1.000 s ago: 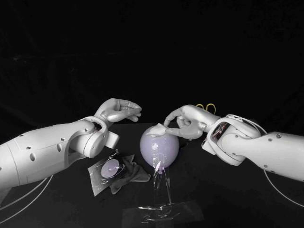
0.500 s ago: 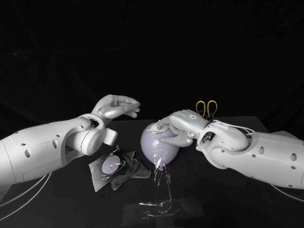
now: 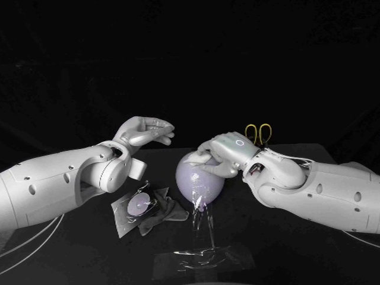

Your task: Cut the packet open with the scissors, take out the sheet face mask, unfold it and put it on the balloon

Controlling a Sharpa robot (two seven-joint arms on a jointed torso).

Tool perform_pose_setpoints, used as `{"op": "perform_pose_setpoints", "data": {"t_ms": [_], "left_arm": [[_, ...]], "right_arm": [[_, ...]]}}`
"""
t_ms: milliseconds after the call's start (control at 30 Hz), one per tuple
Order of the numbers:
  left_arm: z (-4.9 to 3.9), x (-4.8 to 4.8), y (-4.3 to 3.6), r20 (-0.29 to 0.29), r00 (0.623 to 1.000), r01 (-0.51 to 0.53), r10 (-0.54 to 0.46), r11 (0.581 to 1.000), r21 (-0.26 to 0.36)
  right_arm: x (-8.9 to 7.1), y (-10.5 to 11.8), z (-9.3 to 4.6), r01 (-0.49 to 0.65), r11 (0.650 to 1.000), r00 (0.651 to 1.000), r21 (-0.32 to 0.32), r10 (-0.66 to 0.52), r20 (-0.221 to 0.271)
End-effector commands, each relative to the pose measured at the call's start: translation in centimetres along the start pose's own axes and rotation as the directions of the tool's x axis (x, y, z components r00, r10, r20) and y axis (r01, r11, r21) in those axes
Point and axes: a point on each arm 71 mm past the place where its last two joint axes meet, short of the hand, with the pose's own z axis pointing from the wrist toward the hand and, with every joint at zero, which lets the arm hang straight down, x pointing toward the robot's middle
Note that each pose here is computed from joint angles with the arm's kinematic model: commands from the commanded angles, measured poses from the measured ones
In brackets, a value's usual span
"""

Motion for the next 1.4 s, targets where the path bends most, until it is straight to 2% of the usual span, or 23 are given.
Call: {"op": "perform_pose_setpoints", "data": {"t_ms": [33,533,967,1400], "left_arm": [[0.01,0.21,-0.22,-0.018,1.0,0.023,-0.023,1.0,0.014],[-0.01,0.2,-0.21,-0.019,0.999,0.029,-0.029,1.0,0.01],[-0.05,0.07,-0.17,-0.017,0.999,0.035,-0.035,0.999,0.008],[-0.01,0.29,-0.2,-0.026,0.999,0.047,-0.047,0.999,0.007]], "right_arm": [[-0.2,0.0,0.1,0.031,0.999,0.999,0.012,-0.032,0.034],[0.7,0.7,0.6,0.038,0.999,0.998,-0.015,-0.038,-0.041],[0.9,0.8,0.6,0.038,0.999,0.998,-0.018,-0.039,-0.054],[1.1,0.8,1.2,0.038,0.999,0.999,-0.017,-0.039,-0.037]]}}
